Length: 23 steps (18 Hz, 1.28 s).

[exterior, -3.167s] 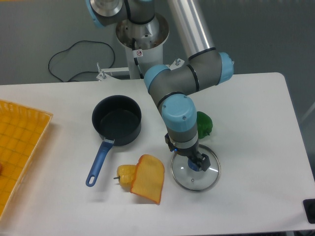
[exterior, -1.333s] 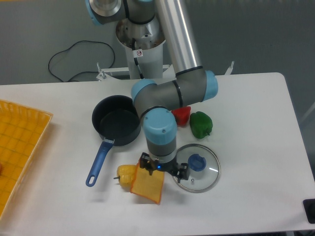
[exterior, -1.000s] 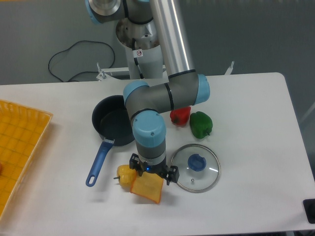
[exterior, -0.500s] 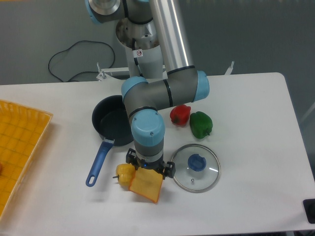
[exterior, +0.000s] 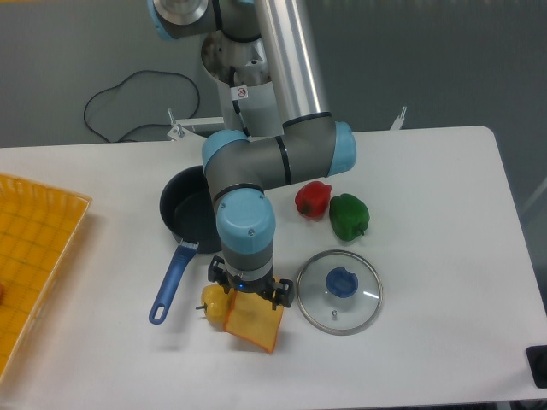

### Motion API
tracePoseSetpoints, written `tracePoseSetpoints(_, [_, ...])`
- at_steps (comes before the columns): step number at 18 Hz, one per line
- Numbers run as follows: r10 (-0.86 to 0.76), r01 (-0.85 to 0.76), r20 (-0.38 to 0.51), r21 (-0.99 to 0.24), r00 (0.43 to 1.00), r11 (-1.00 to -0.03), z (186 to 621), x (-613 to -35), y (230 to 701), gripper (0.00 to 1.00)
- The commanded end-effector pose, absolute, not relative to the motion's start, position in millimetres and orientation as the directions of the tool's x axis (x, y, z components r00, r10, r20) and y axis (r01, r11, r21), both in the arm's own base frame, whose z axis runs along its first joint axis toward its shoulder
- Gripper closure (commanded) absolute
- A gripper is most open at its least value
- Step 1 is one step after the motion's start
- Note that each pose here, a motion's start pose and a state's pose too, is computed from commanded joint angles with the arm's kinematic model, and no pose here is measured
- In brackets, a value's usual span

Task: Pick up the bread slice
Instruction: 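Lower the open gripper onto the edge of the bread slice, then close the gripper on the bread slice edge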

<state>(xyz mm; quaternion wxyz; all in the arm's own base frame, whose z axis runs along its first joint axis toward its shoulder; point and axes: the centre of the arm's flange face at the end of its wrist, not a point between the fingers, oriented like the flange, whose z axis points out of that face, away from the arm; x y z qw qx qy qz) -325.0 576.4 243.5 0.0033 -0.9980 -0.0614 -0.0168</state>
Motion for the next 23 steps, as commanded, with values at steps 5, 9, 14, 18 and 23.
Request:
tracePoseSetpoints(5, [0.085, 0.085, 0.039, 0.006, 0.996, -0.996, 242, -317, 578, 0.00])
tracePoseSetpoints(9, [0.004, 0.003, 0.038, 0.028, 0.999, -1.000, 234, -309, 576, 0.00])
tracePoseSetpoints(14, [-0.078, -0.079, 0.021, 0.048, 0.997, -0.996, 231, -312, 574, 0.00])
tracePoseSetpoints(18, [-0.080, -0.081, 0.024, 0.050, 0.997, -0.995, 227, -314, 574, 0.00])
tracePoseSetpoints(23, [-0.079, -0.081, 0.031, 0.058, 0.996, -0.995, 222, -312, 572, 0.00])
